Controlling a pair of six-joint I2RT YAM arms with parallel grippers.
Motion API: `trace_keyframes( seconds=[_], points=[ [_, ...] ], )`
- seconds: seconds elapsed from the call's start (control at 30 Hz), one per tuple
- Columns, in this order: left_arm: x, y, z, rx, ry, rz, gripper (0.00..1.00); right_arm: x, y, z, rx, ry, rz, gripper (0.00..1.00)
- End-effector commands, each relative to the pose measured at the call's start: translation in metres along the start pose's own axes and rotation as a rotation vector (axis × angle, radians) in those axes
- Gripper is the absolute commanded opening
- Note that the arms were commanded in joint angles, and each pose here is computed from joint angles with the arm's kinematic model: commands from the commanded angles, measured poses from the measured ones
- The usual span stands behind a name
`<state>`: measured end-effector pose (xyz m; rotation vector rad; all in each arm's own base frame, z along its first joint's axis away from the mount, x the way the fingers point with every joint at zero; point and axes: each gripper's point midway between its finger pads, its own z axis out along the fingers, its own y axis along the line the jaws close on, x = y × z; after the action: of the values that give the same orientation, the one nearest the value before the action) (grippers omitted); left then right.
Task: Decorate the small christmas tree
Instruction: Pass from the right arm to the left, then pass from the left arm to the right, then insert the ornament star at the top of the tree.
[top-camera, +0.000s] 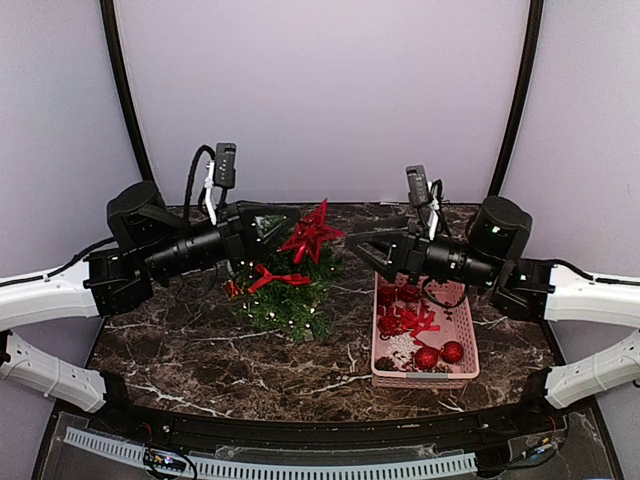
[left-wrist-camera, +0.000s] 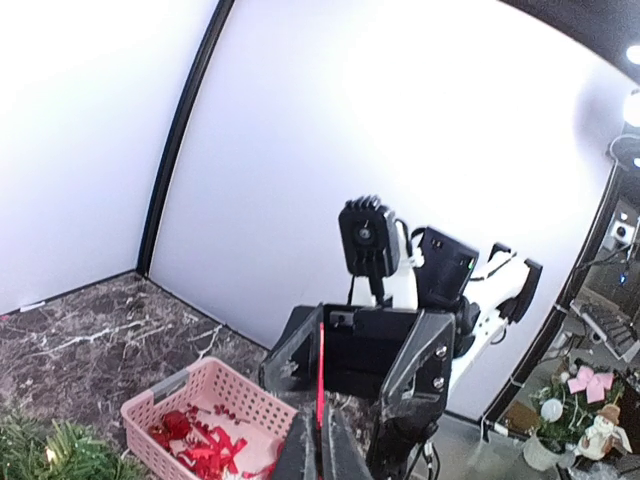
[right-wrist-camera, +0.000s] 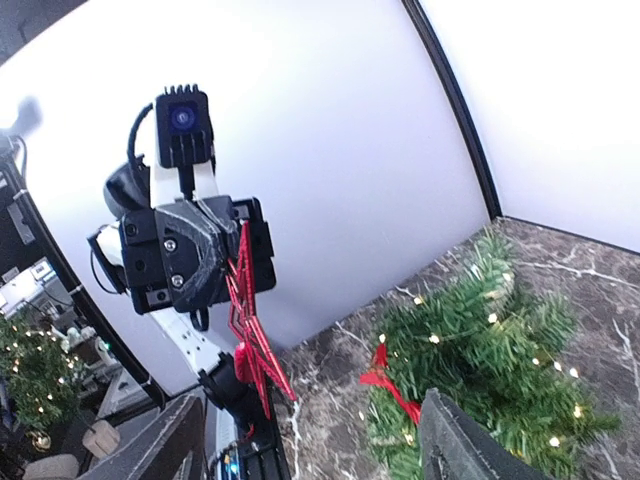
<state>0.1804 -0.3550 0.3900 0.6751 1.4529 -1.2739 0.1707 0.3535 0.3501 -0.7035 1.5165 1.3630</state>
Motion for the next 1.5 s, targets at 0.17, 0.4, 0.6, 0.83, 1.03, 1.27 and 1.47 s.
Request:
trace_keyframes(
  seconds=[0.17, 0.4, 0.6, 0.83, 1.03, 1.27, 1.47],
  points=[
    [-0.053, -0.021, -0.015, 0.108, -0.275, -0.028, 0.0, -0.059, 0.049, 0.026, -0.267, -0.244, 0.026, 0.52],
    [-0.051, -0.02, -0.017, 0.105, -0.273, -0.033, 0.0, -0.07, 0.061, 0.036, -0.335, -0.286, 0.013, 0.31],
    [-0.05, -0.018, -0.017, 0.091, -0.271, -0.021, 0.0, -0.071, 0.067, 0.041, -0.365, -0.269, 0.003, 0.1],
    [-0.046, -0.007, -0.013, 0.028, -0.221, -0.007, 0.19, -0.073, 0.051, 0.04, -0.248, -0.285, -0.023, 0.0],
    [-0.028, 0.038, -0.029, -0.199, -0.061, -0.008, 0.77, -0.073, 0.003, 0.043, -0.018, -0.282, -0.1, 0.0],
    [-0.007, 0.089, -0.05, -0.347, 0.101, 0.068, 0.73, -0.077, -0.023, 0.064, 0.031, -0.326, -0.168, 0.0],
    [0.015, 0.105, -0.044, -0.333, 0.19, 0.162, 0.52, -0.074, -0.048, 0.09, 0.054, -0.314, -0.185, 0.0]
  ],
)
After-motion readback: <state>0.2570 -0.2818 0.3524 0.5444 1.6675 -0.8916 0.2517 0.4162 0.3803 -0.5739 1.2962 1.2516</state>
